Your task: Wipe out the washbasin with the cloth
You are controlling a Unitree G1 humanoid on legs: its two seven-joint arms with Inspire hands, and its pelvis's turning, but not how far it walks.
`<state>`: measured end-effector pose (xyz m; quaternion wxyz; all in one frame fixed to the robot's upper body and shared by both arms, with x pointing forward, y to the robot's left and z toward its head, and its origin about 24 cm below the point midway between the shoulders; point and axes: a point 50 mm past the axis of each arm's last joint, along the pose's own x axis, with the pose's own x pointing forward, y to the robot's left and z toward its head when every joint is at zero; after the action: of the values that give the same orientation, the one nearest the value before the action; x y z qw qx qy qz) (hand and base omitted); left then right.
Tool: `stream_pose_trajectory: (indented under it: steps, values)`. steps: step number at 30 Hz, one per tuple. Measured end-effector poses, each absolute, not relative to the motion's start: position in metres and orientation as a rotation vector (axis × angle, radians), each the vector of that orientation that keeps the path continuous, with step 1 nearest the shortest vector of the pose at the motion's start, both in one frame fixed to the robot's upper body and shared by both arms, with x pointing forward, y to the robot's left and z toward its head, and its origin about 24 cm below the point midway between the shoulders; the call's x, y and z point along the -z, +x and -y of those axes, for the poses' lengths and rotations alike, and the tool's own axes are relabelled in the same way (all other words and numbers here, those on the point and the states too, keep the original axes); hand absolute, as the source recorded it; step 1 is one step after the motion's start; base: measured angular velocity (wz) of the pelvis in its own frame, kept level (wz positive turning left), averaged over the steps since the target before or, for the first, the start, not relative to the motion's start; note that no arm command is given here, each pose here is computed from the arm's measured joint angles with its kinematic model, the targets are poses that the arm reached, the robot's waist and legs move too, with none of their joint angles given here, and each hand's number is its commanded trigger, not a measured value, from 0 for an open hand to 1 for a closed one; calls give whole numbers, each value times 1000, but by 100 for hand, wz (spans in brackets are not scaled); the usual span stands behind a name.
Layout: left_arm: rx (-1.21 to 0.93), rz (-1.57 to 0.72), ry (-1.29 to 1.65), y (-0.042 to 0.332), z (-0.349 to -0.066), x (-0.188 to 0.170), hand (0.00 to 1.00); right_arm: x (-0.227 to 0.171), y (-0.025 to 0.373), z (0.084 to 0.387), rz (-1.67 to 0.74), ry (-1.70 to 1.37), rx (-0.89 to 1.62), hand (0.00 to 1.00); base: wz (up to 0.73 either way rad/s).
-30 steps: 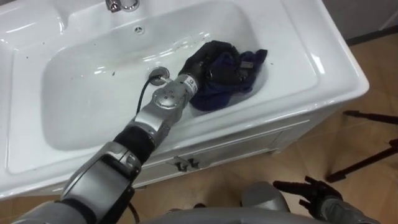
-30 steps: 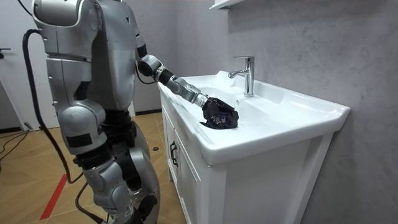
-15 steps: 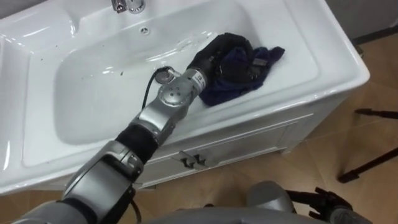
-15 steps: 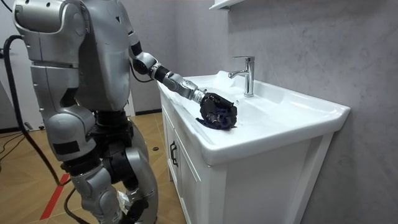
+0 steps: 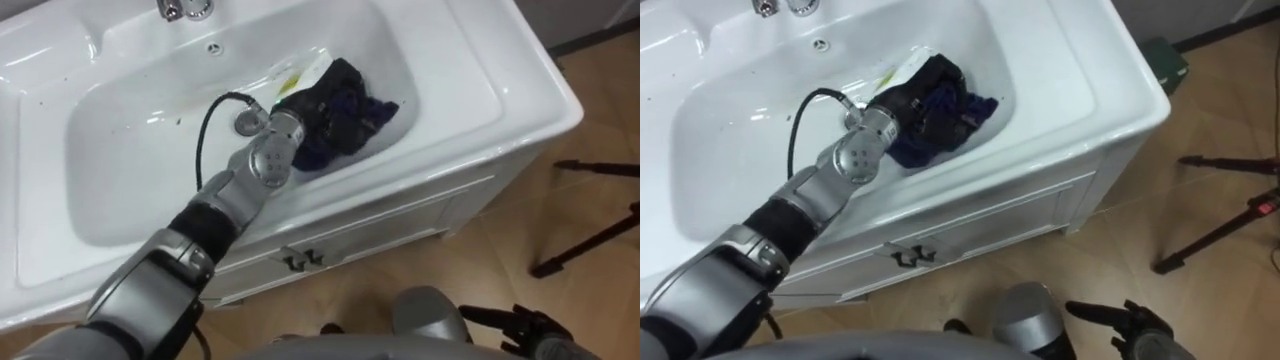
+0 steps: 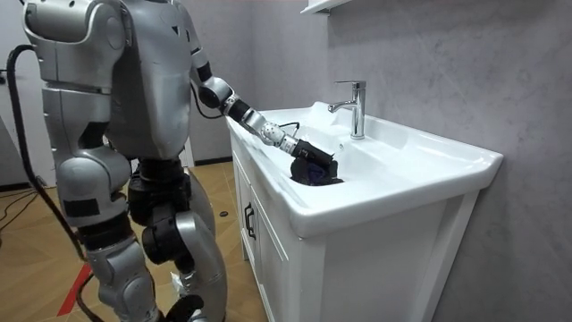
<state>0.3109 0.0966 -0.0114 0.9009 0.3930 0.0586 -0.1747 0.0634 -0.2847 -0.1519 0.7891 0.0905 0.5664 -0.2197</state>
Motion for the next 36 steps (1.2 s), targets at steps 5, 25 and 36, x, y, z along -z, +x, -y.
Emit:
stream_pose_trajectory:
  steps: [5, 25, 36]
  values:
    - [228, -193, 945, 329, -133, 14, 100, 148, 70, 293, -1211, 131, 461, 0, -8]
    - [32, -214, 1351, 352, -204, -13, 100, 137, 89, 308, -1164, 70, 456, 0, -14]
    - [24, -244, 1538, 349, -239, -21, 100, 135, 97, 309, -1140, 70, 457, 0, -2]
